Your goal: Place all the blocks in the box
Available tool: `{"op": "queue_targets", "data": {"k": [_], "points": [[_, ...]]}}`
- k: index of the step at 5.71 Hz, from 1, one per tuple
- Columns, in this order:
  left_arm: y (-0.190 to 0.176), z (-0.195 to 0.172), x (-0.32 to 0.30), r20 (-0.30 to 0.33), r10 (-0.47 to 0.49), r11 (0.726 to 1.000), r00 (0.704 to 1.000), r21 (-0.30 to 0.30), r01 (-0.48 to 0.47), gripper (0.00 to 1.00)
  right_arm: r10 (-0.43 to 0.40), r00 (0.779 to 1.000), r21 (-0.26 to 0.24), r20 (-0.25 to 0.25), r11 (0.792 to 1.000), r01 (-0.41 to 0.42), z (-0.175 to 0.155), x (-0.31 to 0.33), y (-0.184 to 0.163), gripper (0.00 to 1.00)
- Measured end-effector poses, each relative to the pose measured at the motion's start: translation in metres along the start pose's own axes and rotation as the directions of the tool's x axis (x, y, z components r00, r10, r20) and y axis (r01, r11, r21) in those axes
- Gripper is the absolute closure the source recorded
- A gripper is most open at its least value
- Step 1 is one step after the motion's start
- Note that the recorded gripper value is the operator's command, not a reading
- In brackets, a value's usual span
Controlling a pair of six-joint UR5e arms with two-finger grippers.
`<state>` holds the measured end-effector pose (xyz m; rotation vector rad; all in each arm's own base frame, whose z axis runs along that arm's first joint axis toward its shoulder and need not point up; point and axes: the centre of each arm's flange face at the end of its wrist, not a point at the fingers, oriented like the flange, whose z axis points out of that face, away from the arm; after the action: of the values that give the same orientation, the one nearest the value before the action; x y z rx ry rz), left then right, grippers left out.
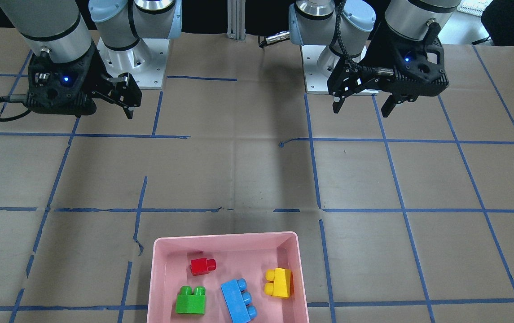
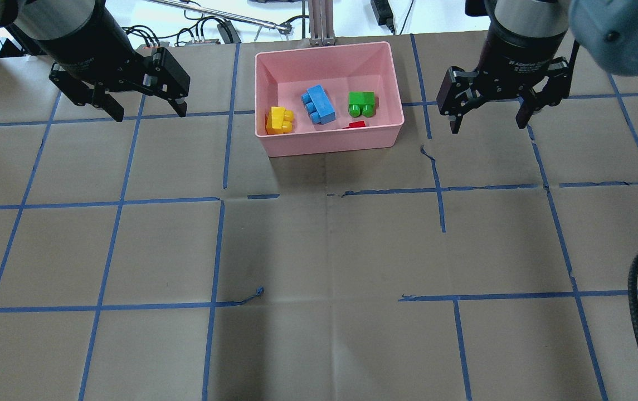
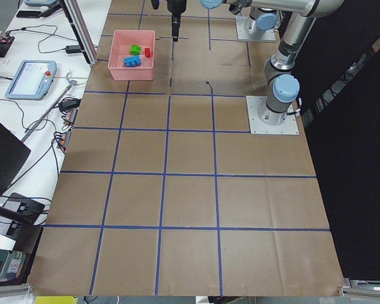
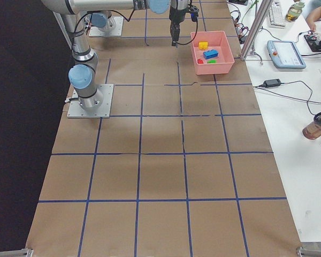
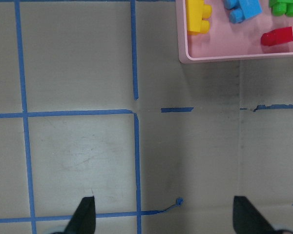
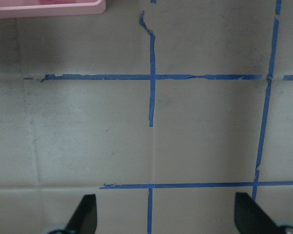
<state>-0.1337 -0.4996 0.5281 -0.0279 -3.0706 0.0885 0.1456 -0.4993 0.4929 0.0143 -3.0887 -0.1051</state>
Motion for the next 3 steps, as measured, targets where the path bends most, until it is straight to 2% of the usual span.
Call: {"op": "queue_targets", "data": {"k": [2,3], "points": [[0.0003,-0.0015,-0.0014,0.014,0.0,1.0,1.0,0.001,0.0,0.0,0.002,1.0,0.006,0.001,1.0,-0.002,-0.0028,-0.0013,0.0039,0.01],[0.0,-0.0022,-0.004,0.04,0.0,1.0,0.999,0.003,0.0,0.0,0.001,1.0,0.011,0.005,1.0,-0.001,-0.0043,-0.0024,0.0039,0.01]]}}
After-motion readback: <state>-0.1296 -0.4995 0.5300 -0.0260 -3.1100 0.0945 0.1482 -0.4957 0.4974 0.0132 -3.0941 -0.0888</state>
